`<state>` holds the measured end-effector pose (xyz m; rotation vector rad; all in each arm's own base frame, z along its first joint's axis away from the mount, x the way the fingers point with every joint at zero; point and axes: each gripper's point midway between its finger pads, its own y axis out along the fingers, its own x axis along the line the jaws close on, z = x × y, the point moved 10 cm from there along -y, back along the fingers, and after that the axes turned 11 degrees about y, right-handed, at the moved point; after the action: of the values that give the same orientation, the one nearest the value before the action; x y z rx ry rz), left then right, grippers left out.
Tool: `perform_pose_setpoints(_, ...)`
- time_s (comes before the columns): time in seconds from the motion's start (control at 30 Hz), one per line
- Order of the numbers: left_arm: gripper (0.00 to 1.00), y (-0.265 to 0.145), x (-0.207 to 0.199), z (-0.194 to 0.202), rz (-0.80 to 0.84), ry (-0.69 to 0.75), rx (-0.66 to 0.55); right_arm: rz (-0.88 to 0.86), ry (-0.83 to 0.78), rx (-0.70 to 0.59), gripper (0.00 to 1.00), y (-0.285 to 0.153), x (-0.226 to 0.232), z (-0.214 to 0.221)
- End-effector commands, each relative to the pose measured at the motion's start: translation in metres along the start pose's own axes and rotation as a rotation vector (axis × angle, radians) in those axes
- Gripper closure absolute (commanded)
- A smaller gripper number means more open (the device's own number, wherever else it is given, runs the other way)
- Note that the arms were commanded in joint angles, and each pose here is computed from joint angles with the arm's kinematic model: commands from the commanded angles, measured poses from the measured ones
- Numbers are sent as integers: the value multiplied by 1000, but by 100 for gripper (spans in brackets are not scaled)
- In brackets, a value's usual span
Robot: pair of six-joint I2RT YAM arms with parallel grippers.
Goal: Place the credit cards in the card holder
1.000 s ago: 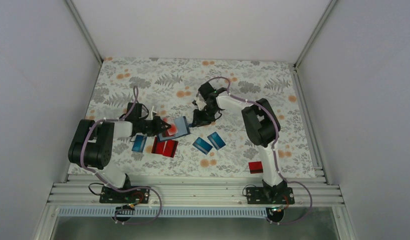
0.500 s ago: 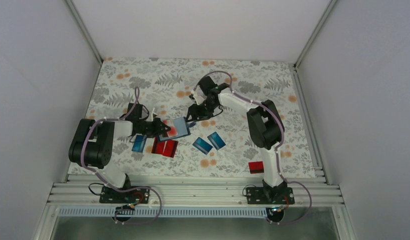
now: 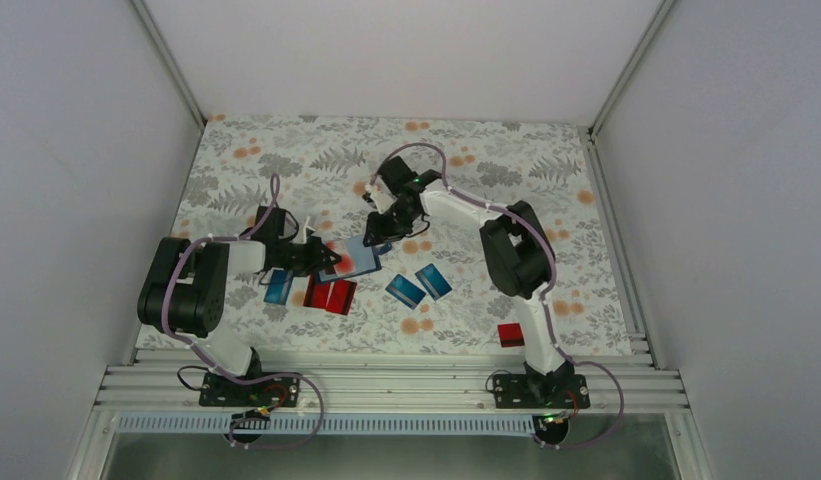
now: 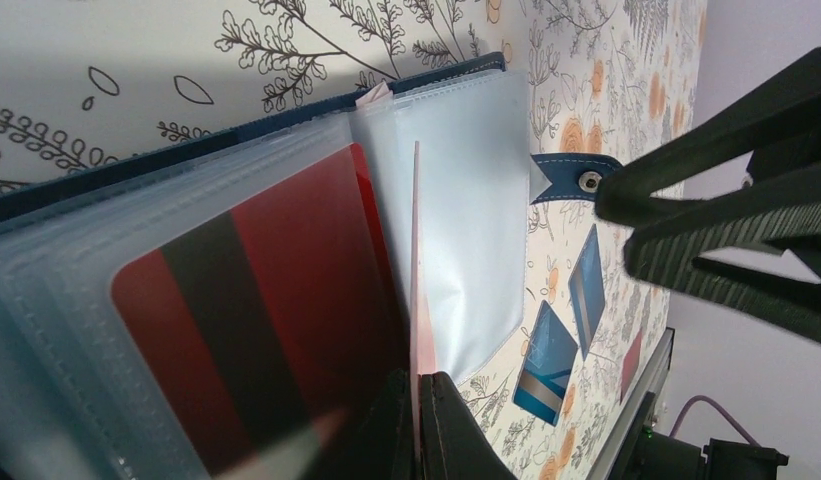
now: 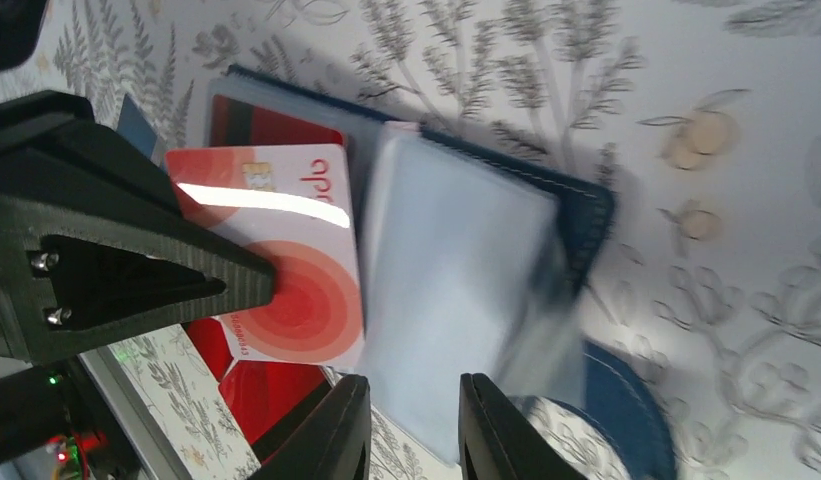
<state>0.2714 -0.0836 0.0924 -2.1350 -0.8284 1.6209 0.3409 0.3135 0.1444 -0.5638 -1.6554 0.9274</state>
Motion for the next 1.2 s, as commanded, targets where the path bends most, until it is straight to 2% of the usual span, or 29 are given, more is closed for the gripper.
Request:
perform_pose_setpoints(0.0,98,-1,-1,-1,-25,32,-10,-17,-25,10,79,23,8,0)
perform_pose_setpoints(0.23,98,-6,-3,0,-55,32,-34,121,32,46,87,50,-23,8)
perform_pose_setpoints(0.4,98,-10,0,9,-88,-42,-98,167,72,92,91,63,-43,25)
perform_pose_setpoints(0.67,98,-7,5,3,-118,-55,-137,159,80,116,93,66,-46,31)
perform_pose_setpoints(1.17,98,11,5,1,-114,-66,-138,141,78,141,95,68,-49,38)
